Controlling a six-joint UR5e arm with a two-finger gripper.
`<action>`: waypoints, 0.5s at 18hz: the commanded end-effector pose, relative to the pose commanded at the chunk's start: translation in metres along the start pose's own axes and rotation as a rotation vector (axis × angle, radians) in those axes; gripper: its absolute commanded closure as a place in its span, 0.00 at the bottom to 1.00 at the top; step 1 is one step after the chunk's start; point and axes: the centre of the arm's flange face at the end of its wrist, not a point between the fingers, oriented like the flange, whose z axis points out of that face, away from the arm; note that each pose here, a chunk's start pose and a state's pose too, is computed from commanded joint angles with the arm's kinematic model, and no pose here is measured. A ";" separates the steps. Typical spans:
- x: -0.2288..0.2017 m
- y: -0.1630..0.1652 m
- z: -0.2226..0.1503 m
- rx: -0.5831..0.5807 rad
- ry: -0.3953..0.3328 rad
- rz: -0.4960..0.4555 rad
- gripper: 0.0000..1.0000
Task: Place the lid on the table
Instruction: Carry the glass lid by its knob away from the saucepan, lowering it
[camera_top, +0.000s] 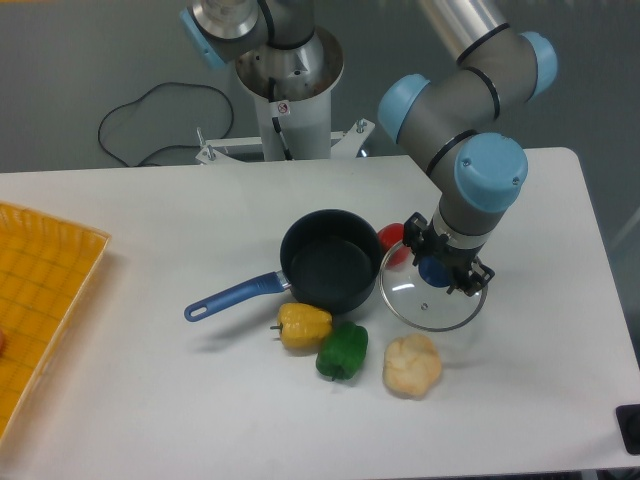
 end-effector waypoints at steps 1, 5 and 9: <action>0.000 0.000 0.002 -0.001 0.003 0.000 0.56; -0.005 0.008 0.001 0.002 0.000 -0.009 0.56; -0.012 0.020 0.004 0.014 0.005 0.015 0.56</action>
